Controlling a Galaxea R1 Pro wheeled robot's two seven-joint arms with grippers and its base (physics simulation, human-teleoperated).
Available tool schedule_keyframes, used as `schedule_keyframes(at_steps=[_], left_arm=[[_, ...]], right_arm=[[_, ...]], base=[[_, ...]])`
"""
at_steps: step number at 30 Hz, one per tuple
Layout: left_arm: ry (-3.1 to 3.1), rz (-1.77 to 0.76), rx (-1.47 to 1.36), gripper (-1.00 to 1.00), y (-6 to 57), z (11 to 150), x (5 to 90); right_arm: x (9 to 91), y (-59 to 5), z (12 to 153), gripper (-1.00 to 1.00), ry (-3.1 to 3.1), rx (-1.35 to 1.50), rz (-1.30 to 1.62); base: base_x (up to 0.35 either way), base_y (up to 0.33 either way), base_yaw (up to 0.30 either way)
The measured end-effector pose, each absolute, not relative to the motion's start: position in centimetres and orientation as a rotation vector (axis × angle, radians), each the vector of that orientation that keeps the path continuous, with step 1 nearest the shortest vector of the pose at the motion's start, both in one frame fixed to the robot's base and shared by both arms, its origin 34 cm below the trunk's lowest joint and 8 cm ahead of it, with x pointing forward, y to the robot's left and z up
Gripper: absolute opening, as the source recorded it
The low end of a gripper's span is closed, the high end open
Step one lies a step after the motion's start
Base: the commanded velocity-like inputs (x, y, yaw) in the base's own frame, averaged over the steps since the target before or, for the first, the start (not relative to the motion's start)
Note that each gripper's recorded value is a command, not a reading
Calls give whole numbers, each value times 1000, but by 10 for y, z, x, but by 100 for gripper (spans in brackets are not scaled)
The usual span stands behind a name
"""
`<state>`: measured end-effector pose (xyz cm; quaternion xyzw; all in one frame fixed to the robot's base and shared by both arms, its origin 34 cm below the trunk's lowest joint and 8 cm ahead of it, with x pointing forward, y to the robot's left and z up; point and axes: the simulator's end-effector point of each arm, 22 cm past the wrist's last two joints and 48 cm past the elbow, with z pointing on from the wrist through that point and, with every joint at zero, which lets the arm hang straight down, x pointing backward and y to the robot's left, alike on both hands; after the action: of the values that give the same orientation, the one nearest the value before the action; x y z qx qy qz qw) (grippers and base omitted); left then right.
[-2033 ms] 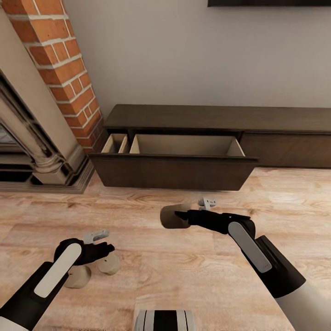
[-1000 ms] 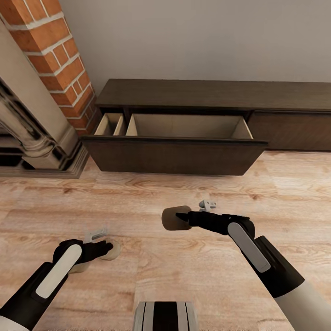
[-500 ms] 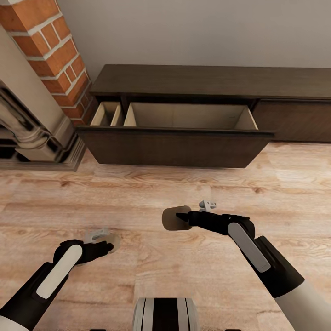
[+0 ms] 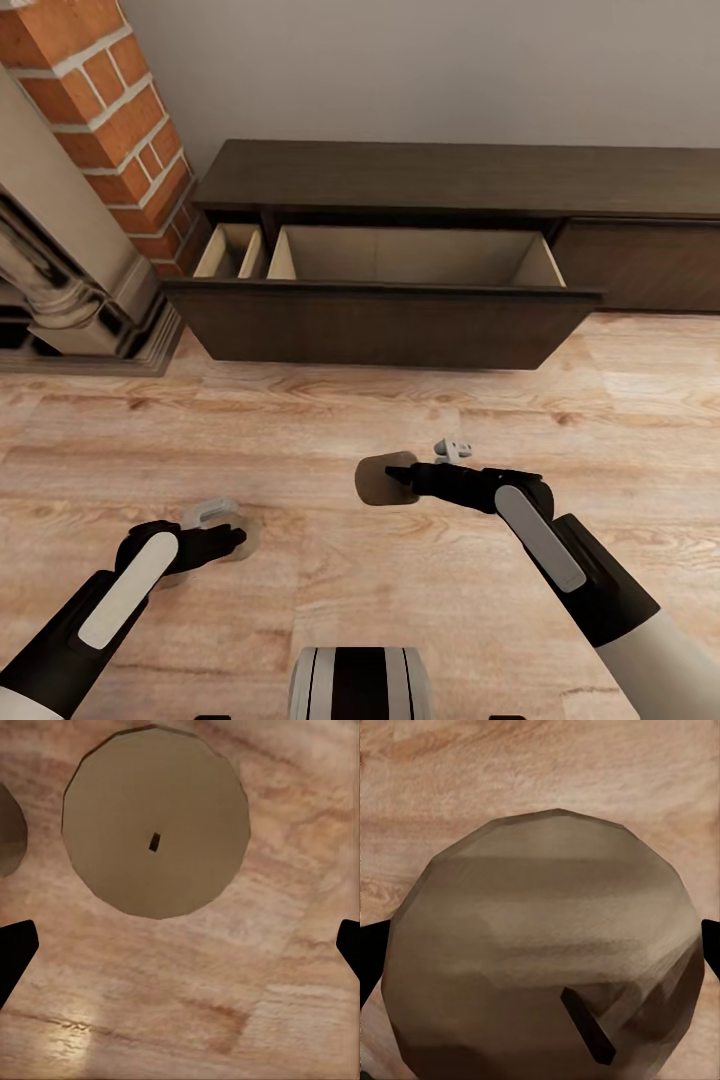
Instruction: Place each of the two pumpkins and all three candles from the living room inside a cabinet in the living room (use any cabinet), then make sure every cabinet is closed, and position the cauldron so it is next to a table in the living room.
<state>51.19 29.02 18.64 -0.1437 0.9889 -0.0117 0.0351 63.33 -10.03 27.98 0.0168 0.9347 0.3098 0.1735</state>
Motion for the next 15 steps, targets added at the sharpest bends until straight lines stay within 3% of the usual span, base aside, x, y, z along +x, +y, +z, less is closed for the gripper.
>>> schedule_keyframes(at_steps=[15], left_arm=[[3041,-36,-437,100,290,186,511]], right_arm=[[633,-101,279,-100,2652,47,876]], base=[[105,0,0]])
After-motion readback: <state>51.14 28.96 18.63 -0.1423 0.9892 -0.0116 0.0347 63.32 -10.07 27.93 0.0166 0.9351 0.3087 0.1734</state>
